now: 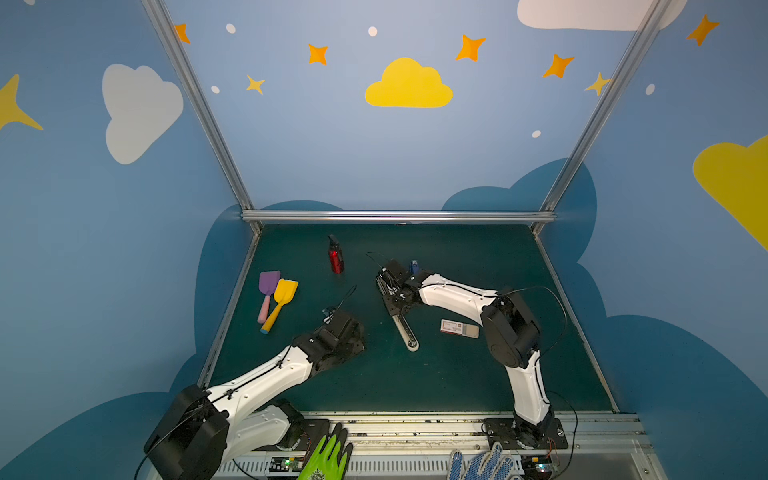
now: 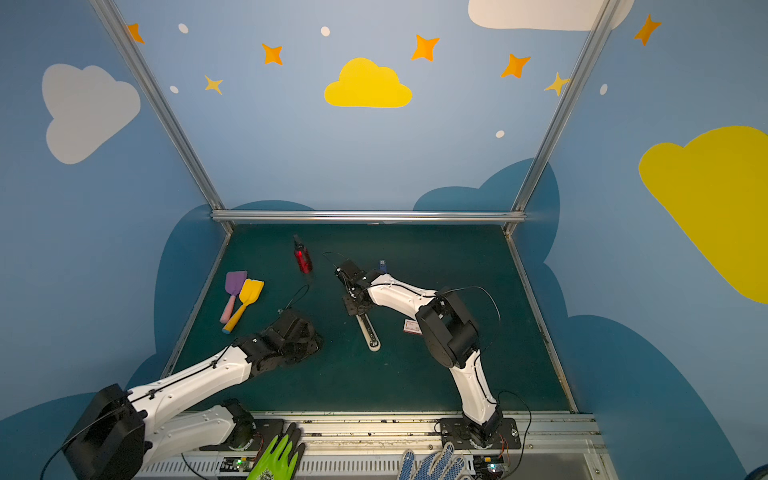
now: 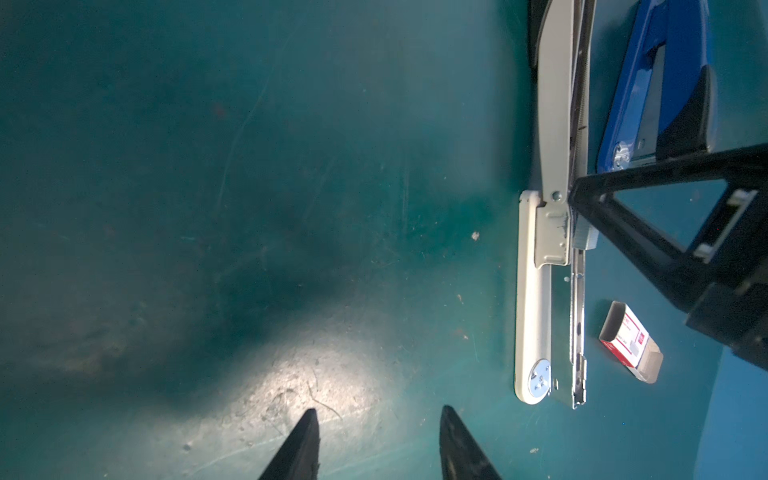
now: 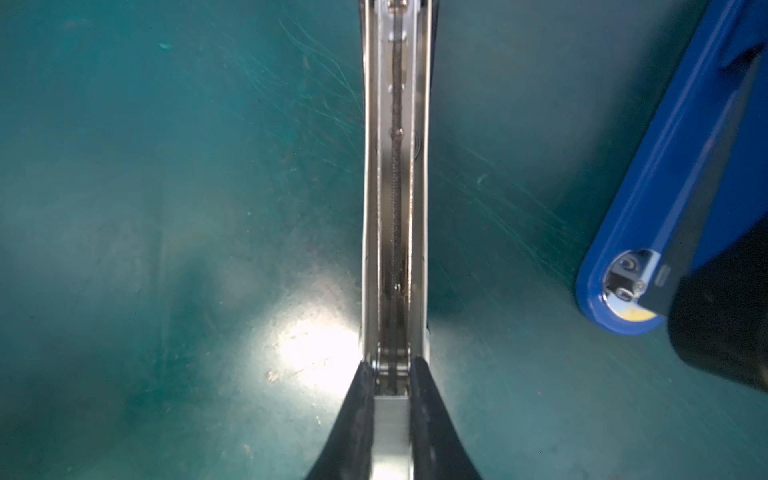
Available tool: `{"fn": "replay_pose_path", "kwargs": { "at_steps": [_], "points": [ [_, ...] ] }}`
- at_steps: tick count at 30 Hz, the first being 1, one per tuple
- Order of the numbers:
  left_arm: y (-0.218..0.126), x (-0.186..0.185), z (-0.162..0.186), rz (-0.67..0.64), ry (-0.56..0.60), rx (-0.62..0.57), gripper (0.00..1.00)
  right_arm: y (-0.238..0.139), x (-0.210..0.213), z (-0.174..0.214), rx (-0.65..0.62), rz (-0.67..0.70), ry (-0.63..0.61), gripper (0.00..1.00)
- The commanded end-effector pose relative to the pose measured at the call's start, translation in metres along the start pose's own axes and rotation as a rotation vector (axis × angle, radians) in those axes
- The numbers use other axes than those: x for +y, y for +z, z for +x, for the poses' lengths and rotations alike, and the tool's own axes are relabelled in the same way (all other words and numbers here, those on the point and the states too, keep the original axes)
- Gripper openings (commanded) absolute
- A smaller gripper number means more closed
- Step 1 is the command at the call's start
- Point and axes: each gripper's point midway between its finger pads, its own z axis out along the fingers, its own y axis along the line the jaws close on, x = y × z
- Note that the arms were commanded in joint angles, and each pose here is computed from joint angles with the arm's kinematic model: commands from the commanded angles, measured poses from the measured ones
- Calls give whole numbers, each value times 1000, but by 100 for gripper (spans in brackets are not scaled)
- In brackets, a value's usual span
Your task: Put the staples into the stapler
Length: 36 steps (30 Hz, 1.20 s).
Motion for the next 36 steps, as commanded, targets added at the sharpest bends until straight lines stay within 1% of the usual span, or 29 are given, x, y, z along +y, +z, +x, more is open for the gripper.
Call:
{"fn": "replay_pose_path", "kwargs": {
  "at_steps": [1,15,22,36],
  "points": [
    [1,5,1,-4,-12,2,48,-3,-4,11,19,24,-1,17],
    [4,4,2,-2,-14,9,48,-18,-5,9,-63,11,8,17],
    [3,3,2,0,-14,6,48,-16,-7,16,-63,18,11,17],
    [3,5,2,0,-15,5,47,-22,-7,21,-106,29,15,18]
  ]
}}
